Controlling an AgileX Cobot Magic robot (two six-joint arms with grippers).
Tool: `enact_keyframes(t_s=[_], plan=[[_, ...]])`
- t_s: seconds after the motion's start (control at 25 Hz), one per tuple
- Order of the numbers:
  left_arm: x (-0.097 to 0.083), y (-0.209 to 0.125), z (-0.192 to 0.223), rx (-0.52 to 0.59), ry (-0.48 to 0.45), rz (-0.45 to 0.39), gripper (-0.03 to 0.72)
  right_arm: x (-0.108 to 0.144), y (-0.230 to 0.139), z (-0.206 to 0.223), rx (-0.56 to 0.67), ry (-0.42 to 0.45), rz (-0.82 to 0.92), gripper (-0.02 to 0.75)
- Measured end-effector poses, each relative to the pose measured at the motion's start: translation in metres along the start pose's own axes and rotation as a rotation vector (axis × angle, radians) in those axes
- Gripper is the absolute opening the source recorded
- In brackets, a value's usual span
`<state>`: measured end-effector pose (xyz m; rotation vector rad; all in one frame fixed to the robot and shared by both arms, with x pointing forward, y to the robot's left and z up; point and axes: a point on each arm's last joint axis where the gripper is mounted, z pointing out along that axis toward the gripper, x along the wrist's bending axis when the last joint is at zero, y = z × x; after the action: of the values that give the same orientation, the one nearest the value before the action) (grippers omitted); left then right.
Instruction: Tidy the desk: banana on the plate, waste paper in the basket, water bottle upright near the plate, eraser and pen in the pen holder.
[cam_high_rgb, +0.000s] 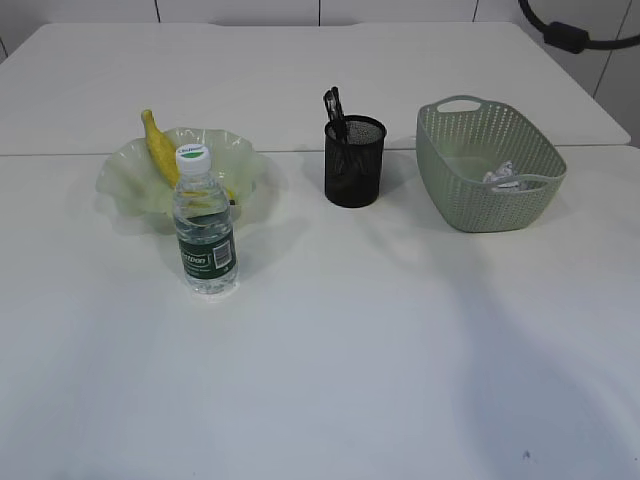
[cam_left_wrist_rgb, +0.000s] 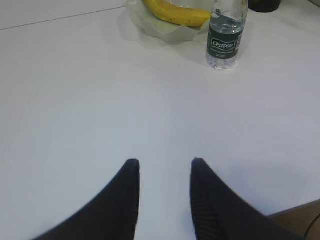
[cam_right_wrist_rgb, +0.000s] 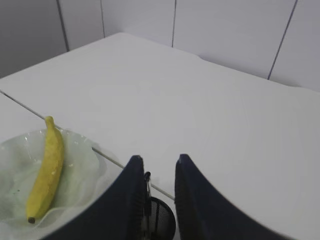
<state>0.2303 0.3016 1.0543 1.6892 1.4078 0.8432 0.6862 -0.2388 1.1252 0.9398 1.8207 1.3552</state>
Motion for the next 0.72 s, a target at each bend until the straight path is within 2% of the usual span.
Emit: enact_keyframes(t_s=[0.08, 0.36, 0.72], plan=[[0.000, 0.000, 0.000, 0.000, 0.000, 0.000, 0.239, 0.001, -0.007, -0.007, 0.023, -0.026, -0.007, 0.167], [0.000, 0.000, 0.000, 0.000, 0.000, 0.000, 0.239, 0.011, -0.023, -0.022, 0.076, -0.026, 0.005, 0.167], [0.000, 0.000, 0.000, 0.000, 0.000, 0.000, 0.239, 0.028, -0.033, -0.059, 0.113, -0.061, -0.069, 0.167]])
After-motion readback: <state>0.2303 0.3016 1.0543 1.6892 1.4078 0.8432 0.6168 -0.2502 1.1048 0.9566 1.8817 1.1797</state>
